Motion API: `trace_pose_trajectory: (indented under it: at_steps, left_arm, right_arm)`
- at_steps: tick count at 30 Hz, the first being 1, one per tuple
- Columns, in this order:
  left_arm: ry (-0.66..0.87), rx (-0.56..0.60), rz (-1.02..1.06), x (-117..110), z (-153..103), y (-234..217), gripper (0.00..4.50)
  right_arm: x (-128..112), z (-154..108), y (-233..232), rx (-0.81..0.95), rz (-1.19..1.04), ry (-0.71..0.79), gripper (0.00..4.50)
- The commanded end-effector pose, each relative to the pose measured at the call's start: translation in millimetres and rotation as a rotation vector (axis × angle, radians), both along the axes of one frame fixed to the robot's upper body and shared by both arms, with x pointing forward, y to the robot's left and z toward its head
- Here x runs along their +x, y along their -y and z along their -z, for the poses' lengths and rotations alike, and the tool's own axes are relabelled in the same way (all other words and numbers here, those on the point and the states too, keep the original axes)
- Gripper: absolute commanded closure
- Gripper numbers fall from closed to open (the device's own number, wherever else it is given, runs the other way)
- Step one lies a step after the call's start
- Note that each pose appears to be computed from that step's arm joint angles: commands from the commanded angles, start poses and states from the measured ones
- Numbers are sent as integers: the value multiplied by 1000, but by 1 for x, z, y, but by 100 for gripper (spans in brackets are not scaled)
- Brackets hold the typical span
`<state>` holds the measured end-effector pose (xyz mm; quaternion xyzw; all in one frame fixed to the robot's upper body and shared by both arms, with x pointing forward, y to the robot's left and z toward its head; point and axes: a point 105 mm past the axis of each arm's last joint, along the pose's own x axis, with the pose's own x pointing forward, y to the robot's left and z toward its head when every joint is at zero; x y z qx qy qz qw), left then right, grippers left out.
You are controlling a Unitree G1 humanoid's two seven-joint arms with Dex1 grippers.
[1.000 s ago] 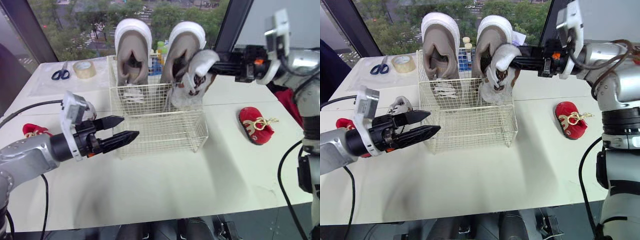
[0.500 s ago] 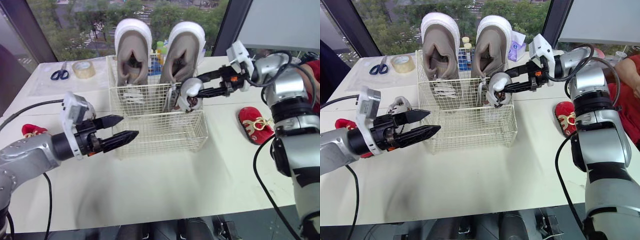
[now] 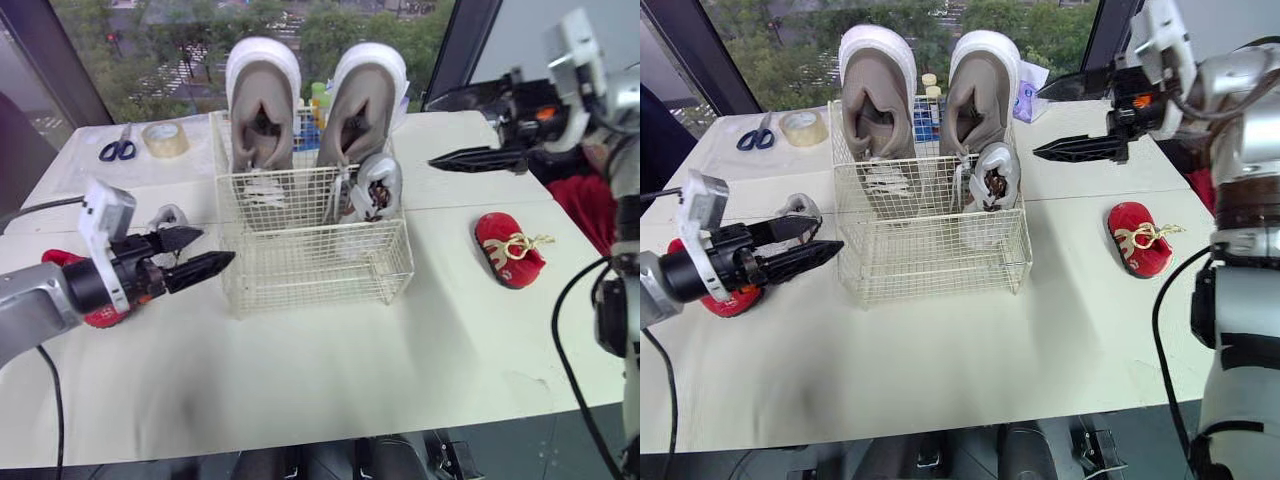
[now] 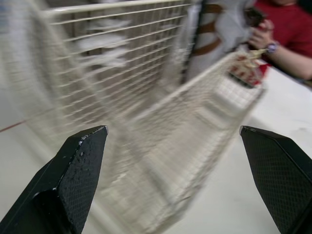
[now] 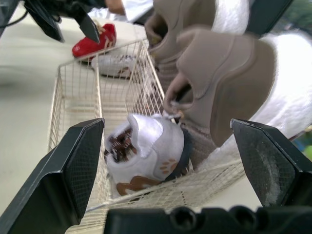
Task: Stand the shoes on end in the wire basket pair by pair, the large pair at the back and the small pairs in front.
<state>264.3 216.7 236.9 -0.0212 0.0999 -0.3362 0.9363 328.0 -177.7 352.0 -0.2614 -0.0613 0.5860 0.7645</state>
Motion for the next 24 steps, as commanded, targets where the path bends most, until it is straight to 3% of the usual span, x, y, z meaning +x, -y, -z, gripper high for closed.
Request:
trace_pose_trajectory:
  at_steps: [1, 6, 13, 18, 24]
  left_arm:
    - [68, 89, -138, 11, -19, -32, 0]
    - [-47, 279, -335, 55, -2, -63, 0]
    - [-212, 358, -402, 111, 5, -52, 0]
    - [-305, 383, -402, 132, 3, -45, 0]
    - [-474, 398, -389, 147, 39, -44, 0]
  right_arm:
    - [-17, -16, 8, 16, 59, 46, 2]
    - [-52, -4, -7, -43, -13, -111, 2]
    - [-77, 21, -28, -116, -72, -230, 2]
    - [-86, 22, -31, -129, -70, -246, 2]
    - [-91, 25, -30, -124, -43, -243, 2]
